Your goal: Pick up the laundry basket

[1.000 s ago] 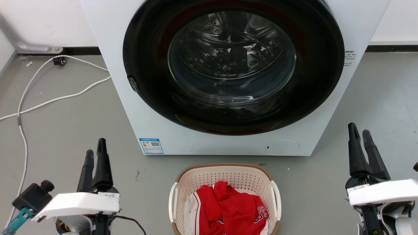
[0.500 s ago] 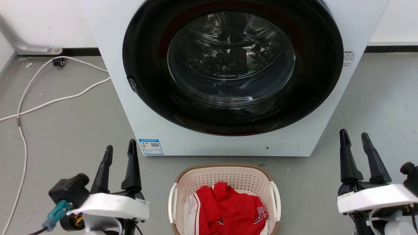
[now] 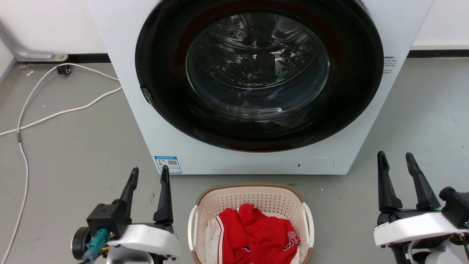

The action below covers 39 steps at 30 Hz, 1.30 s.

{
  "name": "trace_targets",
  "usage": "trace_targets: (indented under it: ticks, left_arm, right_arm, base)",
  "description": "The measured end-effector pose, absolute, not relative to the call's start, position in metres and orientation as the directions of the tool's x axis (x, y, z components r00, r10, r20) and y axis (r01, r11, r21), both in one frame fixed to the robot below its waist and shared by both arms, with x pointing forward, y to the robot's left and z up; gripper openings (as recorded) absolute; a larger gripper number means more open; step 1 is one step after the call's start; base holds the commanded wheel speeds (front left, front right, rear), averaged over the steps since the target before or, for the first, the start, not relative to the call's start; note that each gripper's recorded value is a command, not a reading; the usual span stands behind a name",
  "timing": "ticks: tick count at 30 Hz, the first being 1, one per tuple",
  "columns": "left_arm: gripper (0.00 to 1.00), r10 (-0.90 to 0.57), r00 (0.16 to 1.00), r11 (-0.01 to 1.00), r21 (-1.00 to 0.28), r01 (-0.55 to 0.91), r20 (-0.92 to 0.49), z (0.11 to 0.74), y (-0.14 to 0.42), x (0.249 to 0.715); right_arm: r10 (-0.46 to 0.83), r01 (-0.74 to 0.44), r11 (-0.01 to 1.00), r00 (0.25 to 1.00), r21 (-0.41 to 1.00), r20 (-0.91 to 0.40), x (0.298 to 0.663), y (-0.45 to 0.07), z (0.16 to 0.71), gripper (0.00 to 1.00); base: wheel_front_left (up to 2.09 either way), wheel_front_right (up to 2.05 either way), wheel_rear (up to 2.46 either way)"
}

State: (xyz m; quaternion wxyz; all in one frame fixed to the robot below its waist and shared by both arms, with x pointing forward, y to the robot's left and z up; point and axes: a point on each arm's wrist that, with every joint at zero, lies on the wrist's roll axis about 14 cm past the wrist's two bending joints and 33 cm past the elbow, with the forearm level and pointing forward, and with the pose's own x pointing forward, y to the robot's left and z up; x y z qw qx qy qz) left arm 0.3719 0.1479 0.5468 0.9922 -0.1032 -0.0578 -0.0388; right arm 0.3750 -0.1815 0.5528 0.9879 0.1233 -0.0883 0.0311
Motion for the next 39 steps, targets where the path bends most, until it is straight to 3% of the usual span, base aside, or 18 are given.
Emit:
trace_targets:
  ticks: [12,17,18,26,39]
  left_arm:
    - [1.00,-0.153,0.977,0.987,-0.033,0.160,0.147,0.546,0.125,0.366]
    - [1.00,-0.146,0.975,0.985,-0.070,0.160,0.168,0.551,0.126,0.367]
    - [1.00,-0.122,0.977,0.981,-0.131,0.146,0.174,0.552,0.131,0.367]
    - [1.00,-0.118,0.984,0.976,-0.166,0.139,0.132,0.531,0.138,0.362]
    - [1.00,-0.193,0.973,0.979,-0.038,0.200,0.129,0.523,0.125,0.359]
  right_arm:
    - [0.093,-0.114,0.990,0.972,0.088,0.214,0.373,-0.168,0.560,1.00]
    - [0.104,-0.122,0.990,0.969,0.069,0.223,0.372,-0.165,0.561,1.00]
    - [0.100,-0.116,0.991,0.970,0.062,0.220,0.371,-0.167,0.559,1.00]
    - [0.082,-0.101,0.991,0.977,0.090,0.199,0.368,-0.172,0.549,1.00]
    - [0.079,-0.082,0.997,0.984,0.012,0.158,0.366,-0.176,0.533,1.00]
  base:
    - [0.00,0.00,0.00]
    - [0.00,0.00,0.00]
    - [0.00,0.00,0.00]
    - [0.00,0.00,0.00]
    - [0.00,0.00,0.00]
